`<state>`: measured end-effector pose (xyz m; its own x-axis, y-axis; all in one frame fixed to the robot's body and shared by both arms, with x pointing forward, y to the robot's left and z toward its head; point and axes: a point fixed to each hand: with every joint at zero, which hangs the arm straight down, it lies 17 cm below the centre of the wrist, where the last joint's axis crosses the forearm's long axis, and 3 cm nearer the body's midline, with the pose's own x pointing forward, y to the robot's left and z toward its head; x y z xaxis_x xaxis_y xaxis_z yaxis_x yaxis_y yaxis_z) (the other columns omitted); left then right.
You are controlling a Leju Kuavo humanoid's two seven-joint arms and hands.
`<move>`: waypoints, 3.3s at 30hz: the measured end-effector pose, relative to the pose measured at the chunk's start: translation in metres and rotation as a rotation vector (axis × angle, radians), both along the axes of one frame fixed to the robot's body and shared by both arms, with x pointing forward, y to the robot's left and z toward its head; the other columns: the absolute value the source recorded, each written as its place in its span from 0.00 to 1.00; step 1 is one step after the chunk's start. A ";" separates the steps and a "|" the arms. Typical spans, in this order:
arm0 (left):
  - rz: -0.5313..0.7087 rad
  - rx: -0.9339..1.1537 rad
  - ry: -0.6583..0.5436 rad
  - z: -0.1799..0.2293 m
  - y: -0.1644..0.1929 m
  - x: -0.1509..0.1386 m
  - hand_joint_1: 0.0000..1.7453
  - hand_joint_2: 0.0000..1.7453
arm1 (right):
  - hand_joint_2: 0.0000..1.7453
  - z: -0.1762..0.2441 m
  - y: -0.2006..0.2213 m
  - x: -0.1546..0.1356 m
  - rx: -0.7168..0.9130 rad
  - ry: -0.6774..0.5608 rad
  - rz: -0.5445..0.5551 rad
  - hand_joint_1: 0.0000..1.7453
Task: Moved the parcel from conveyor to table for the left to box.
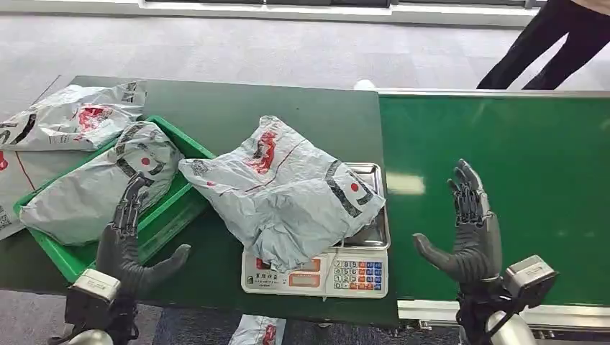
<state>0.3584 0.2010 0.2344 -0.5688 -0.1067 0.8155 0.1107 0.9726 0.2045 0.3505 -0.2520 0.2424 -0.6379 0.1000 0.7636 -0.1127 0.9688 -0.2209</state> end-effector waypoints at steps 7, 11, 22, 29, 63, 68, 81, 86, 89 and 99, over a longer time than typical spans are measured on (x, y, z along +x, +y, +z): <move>0.000 0.000 -0.001 0.000 0.000 0.000 0.00 1.00 | 1.00 -0.001 -0.001 0.000 -0.001 0.001 -0.001 0.00; 0.018 0.020 0.007 -0.002 0.001 0.003 0.00 1.00 | 1.00 0.006 -0.007 -0.006 -0.008 -0.051 -0.053 0.00; 0.101 0.237 0.106 -0.023 -0.008 0.026 0.00 1.00 | 1.00 0.066 -0.068 -0.097 0.191 -0.270 -0.607 0.00; 0.069 0.282 0.108 -0.022 -0.030 0.035 0.00 1.00 | 1.00 0.064 -0.070 -0.096 0.224 -0.253 -0.612 0.00; -0.028 0.754 0.101 -0.036 -0.176 0.103 0.00 1.00 | 1.00 0.073 -0.056 -0.079 0.223 -0.298 -0.580 0.00; -0.032 0.785 0.104 -0.039 -0.181 0.104 0.00 1.00 | 1.00 0.073 -0.056 -0.079 0.219 -0.301 -0.580 0.00; -0.142 1.003 0.103 -0.064 -0.271 0.096 0.00 1.00 | 1.00 0.087 -0.039 -0.071 0.267 -0.337 -0.536 0.00; -0.153 1.018 0.113 -0.071 -0.275 0.095 0.00 1.00 | 1.00 0.088 -0.039 -0.071 0.268 -0.338 -0.536 0.00; -0.157 1.022 0.121 -0.074 -0.276 0.095 0.00 1.00 | 1.00 0.088 -0.039 -0.071 0.269 -0.339 -0.536 0.00; -0.163 1.029 0.133 -0.080 -0.277 0.094 0.00 1.00 | 1.00 0.088 -0.039 -0.071 0.269 -0.339 -0.535 0.00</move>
<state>0.4528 -0.0763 0.1546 -0.5514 -0.7141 0.4313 0.3068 0.3072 0.9008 0.2794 -0.2910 0.3308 -0.7616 0.3030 0.5728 0.4298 0.8978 0.0965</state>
